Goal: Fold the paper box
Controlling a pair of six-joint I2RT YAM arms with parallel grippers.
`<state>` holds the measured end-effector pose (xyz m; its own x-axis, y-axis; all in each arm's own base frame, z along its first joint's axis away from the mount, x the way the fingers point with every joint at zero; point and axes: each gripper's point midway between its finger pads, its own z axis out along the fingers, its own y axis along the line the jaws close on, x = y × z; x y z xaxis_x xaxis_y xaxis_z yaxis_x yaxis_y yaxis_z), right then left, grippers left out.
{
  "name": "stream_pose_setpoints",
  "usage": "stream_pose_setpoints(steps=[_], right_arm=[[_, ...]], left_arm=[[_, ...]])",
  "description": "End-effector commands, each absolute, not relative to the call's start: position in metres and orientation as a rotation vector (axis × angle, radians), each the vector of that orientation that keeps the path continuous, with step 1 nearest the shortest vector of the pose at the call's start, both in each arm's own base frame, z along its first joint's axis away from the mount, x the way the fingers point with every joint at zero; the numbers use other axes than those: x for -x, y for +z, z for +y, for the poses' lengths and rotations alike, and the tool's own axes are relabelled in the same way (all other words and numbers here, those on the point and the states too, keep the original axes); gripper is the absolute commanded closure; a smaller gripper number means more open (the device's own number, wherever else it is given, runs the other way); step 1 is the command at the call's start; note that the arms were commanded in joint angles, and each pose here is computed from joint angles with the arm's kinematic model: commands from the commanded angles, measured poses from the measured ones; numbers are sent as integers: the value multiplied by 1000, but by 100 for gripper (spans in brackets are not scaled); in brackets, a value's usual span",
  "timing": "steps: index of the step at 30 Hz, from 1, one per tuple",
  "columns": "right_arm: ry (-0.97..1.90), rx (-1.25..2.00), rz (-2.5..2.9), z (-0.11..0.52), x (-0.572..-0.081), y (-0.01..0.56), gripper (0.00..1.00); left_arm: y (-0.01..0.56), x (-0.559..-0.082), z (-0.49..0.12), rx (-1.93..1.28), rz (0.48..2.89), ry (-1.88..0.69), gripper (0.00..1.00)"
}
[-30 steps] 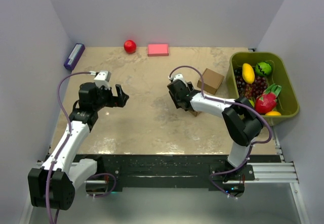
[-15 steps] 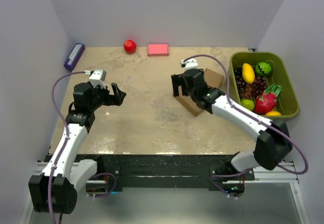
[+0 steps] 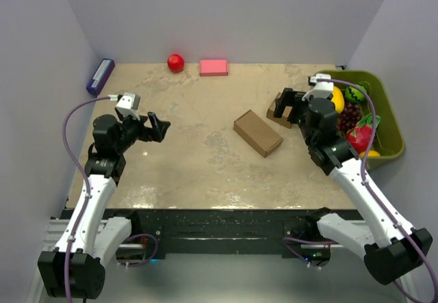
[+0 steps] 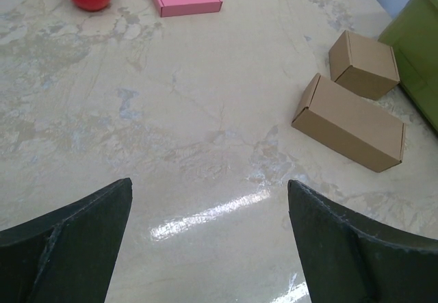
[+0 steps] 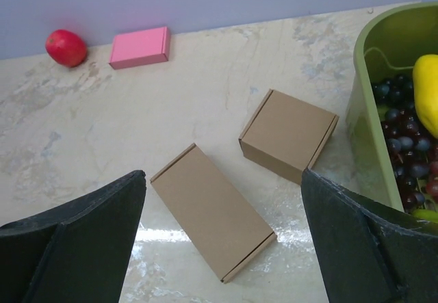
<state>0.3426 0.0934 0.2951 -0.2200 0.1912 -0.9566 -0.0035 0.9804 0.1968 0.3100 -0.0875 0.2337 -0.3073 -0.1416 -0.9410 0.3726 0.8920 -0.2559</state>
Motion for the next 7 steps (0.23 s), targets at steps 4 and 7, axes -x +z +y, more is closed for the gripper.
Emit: stream_pose_setpoints(steps=[4,7], right_arm=[[150,-150,1772,82,-332,293,1],[140,-152,1771,80,-331,294,1]], left_arm=[[250,-311,-86,-207,1745,-490,1],[251,-312,-83,-189,1742,-475,0]])
